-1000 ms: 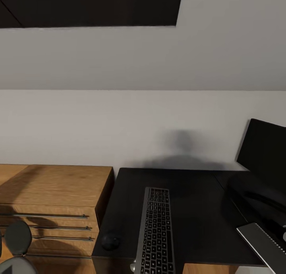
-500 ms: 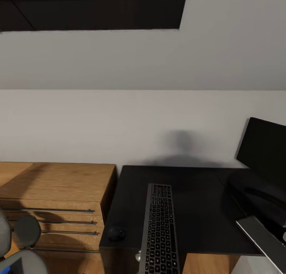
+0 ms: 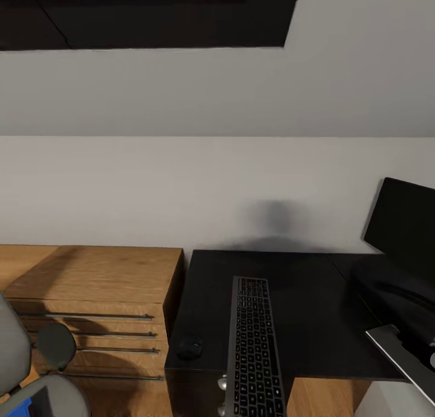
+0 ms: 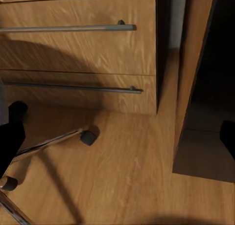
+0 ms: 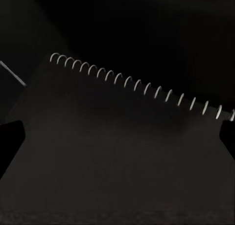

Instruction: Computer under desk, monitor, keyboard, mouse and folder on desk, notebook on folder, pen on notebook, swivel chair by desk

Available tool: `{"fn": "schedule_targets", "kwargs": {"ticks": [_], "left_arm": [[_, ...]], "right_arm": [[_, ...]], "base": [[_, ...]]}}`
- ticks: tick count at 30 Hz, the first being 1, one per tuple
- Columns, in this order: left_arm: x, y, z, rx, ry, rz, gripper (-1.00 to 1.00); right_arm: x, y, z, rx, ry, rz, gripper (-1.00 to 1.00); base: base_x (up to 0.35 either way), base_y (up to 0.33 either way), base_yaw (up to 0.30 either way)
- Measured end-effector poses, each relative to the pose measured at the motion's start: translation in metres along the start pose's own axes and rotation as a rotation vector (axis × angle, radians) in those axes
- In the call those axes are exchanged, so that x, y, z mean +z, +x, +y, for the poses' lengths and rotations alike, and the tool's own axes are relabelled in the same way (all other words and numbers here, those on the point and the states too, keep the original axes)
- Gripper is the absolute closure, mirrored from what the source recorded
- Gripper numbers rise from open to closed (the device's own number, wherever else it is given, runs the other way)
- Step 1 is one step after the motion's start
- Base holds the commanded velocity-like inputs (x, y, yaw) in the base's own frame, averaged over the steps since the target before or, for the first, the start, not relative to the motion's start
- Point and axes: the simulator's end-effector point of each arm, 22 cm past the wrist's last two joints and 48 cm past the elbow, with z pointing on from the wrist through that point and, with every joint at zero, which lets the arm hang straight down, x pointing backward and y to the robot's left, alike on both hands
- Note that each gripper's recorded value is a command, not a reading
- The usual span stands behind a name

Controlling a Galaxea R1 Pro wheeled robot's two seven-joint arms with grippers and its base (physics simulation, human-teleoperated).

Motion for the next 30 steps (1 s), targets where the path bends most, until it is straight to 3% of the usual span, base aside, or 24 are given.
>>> {"fn": "schedule_targets", "kwargs": {"ticks": [17,30], "left_arm": [[-0.0002,0.0003,0.0002,0.001,-0.001,0.001,-1.0],[-0.0002,0.0006,0.0006,0.001,-0.002,0.002,-1.0]], "right_arm": [[0.0,0.001,0.001,0.0,-0.001,0.001,-1.0],[-0.0001,0.0003,0.0009,0.0,-0.001,-0.002,-1.0]], "base": [[-0.017,0.09,0.0],[0.02,0.004,0.0]]}}
